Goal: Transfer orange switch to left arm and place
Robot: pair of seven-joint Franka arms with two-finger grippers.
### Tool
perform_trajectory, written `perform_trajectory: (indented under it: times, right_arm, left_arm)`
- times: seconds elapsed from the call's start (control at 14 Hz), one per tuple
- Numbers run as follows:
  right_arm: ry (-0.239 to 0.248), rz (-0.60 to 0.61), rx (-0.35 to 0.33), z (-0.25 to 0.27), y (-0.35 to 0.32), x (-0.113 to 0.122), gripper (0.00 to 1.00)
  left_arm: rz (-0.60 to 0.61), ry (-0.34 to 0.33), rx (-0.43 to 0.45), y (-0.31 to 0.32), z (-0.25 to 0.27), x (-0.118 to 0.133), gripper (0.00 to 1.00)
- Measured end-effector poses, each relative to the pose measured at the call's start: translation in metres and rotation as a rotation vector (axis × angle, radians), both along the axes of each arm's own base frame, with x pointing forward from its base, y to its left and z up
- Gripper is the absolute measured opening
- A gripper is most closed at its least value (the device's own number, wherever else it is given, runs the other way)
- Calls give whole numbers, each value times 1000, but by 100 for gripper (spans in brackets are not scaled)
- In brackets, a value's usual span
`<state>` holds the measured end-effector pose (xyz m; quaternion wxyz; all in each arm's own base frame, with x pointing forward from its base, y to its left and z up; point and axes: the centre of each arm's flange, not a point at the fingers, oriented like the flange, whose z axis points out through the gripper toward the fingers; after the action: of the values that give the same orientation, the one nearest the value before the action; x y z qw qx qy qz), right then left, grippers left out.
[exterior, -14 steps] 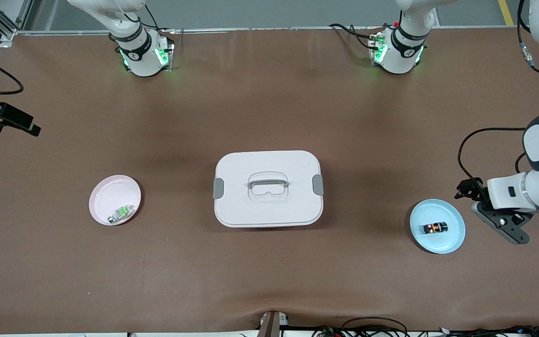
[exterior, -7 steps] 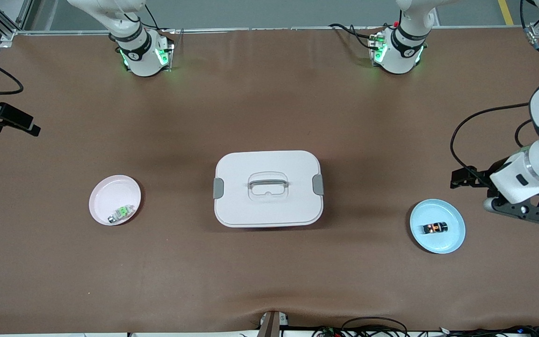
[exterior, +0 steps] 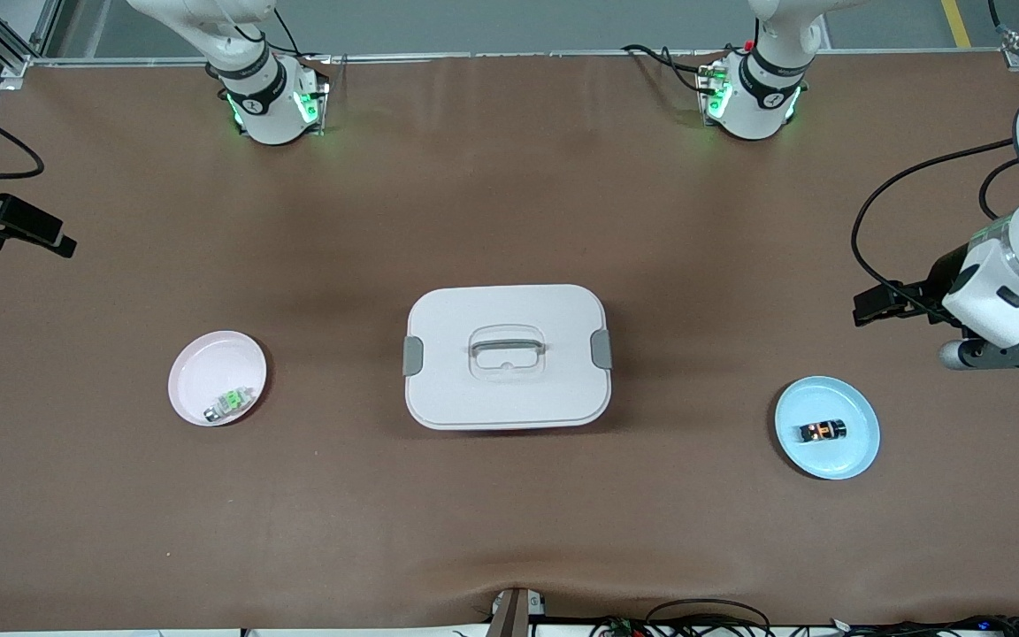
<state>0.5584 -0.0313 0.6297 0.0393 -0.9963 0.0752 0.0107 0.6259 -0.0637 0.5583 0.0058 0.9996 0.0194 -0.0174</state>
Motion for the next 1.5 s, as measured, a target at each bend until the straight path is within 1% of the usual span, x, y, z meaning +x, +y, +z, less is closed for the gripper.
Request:
perform_trajectory:
  times: [0.21, 0.36, 0.64, 0.78, 0.93, 1.21, 1.5]
  right_arm:
    - [0, 6, 0, 0, 3, 0, 100]
    - [0, 19, 0, 0, 10, 0, 100]
    - [0, 40, -1, 0, 22, 1, 100]
    - [1, 42, -1, 0, 23, 1, 100]
    - [1, 43, -2, 0, 24, 1, 100]
    - [3, 50, -16, 0, 27, 1, 100]
    - [4, 43, -20, 0, 22, 0, 100]
  left_arm:
    - [-2, -19, 11, -6, 15, -8, 100]
    - [23, -33, 34, 5, 28, -13, 100]
    - [57, -32, 74, 18, 53, -32, 100]
    - [54, -19, 86, 13, 67, -46, 100]
    - [43, -25, 90, 6, 79, -57, 100]
    - [32, -44, 98, 8, 93, -69, 100]
    - [-3, -44, 96, 11, 98, -81, 100]
